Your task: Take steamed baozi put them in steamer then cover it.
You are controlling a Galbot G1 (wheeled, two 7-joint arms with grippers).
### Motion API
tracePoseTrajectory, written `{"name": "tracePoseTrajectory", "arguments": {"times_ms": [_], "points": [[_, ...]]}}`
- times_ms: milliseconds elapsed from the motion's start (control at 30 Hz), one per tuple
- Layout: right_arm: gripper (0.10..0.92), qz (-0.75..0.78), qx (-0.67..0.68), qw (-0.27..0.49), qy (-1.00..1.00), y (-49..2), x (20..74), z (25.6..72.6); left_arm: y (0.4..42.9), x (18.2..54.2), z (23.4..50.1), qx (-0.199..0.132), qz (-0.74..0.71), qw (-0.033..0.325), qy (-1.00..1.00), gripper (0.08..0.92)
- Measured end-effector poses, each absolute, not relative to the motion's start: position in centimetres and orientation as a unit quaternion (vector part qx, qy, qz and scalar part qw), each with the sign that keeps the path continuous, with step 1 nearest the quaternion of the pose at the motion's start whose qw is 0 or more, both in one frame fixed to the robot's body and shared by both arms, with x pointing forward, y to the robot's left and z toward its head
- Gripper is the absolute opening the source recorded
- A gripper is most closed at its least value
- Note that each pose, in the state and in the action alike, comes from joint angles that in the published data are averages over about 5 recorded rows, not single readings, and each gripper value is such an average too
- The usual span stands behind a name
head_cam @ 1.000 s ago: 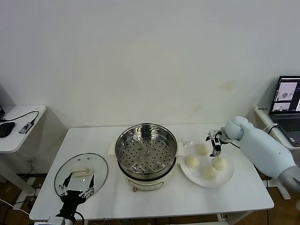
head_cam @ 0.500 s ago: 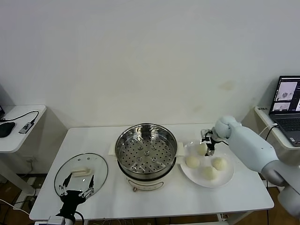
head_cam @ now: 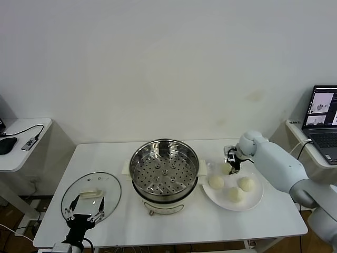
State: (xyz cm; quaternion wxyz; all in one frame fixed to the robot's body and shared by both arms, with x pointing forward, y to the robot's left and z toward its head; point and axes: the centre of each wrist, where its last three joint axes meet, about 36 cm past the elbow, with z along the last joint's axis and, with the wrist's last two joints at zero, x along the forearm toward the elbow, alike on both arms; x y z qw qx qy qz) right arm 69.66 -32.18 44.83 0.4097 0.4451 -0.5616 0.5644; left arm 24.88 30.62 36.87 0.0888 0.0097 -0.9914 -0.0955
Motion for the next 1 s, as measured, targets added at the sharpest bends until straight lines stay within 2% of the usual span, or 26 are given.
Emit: {"name": "tracePoseTrajectory", "arguments": {"times_ms": [267,533,833,1000], "points": [[0.458,0.569,0.441,0.395,-0.571,-32.9,69.5,48.1,30.7,24.9,37.0,0.008,-0.097,0.089,-0.991,0.823],[0.458,0.583,0.442,0.349,-0.586,-32.5,69.1,54.8,30.5,24.9,37.0,0.002,-0.093,0.09,-0.992,0.823],[0.458,0.603,0.475,0.253,-0.589,-28.3,68.5,63.6,30.7,24.7,37.3,-0.004,-0.083,0.092,-0.992,0.823],[0.458,0.611,0.505,0.205,-0.574,-25.2,68.1,66.4,30.7,24.7,37.3,-0.005,-0.075,0.095,-0.993,0.823]]}}
